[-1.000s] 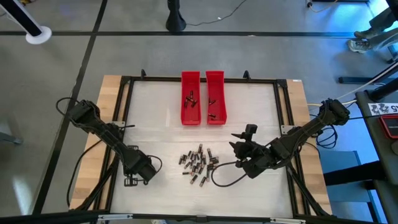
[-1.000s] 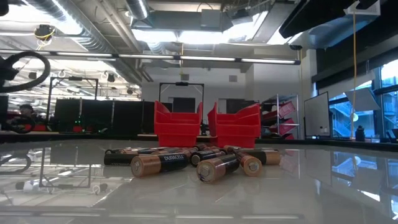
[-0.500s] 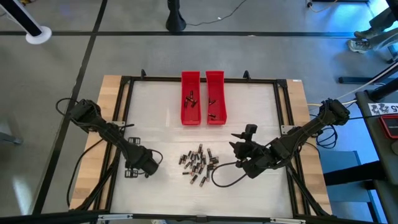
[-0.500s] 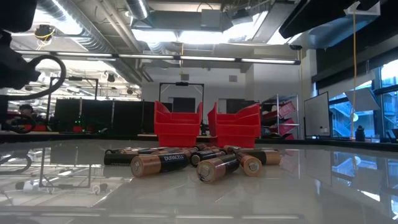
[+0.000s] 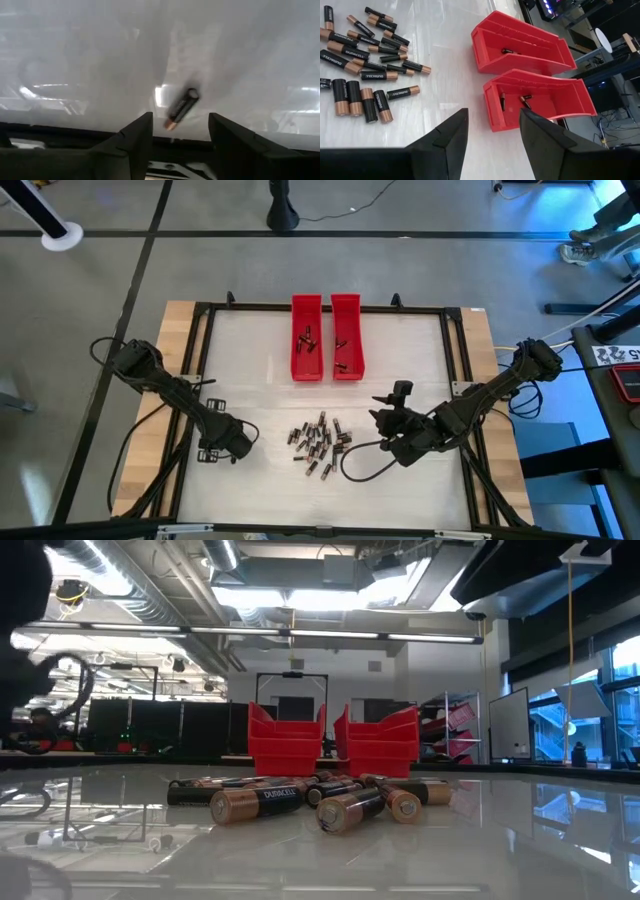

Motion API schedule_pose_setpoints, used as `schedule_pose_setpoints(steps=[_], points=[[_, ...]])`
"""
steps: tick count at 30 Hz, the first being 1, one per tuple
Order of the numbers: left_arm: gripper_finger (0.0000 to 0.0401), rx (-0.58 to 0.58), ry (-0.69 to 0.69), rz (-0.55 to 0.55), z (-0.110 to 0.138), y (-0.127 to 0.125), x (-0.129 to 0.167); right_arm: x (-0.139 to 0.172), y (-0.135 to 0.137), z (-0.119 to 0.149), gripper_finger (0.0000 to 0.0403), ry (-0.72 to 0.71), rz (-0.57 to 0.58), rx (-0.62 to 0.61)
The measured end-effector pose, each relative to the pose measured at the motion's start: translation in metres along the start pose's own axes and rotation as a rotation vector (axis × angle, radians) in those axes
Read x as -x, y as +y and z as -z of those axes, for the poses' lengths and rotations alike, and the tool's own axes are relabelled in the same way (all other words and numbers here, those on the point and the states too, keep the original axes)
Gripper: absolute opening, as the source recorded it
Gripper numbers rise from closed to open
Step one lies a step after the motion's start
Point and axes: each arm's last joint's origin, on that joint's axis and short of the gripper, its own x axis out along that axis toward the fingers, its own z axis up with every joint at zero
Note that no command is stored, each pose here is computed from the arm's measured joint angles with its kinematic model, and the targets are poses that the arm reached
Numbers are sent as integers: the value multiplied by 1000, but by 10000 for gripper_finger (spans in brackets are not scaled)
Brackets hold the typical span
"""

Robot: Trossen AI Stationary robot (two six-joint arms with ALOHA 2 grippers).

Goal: Sort batteries
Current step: Put the small black battery into the right red bin

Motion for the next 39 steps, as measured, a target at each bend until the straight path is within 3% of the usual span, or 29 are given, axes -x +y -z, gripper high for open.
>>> schedule_pose_setpoints(steps=[4, 8, 21, 25, 34, 39], points=[[182, 7, 42, -30, 6, 6, -14, 0, 0, 0, 177, 1, 0, 1], [170, -55, 23, 39, 4, 4, -23, 0, 0, 0, 177, 1, 0, 1], [19, -89, 14, 75, 3, 3, -24, 0, 0, 0, 177, 0, 0, 1], [18, -90, 4, 52, 1, 1, -18, 0, 0, 0, 177, 0, 0, 1], [13, -96, -206, 48, -7, -5, 23, 0, 0, 0, 177, 0, 0, 1], [13, -22, -387, 16, -9, -1, 52, 0, 0, 0, 177, 0, 0, 0]])
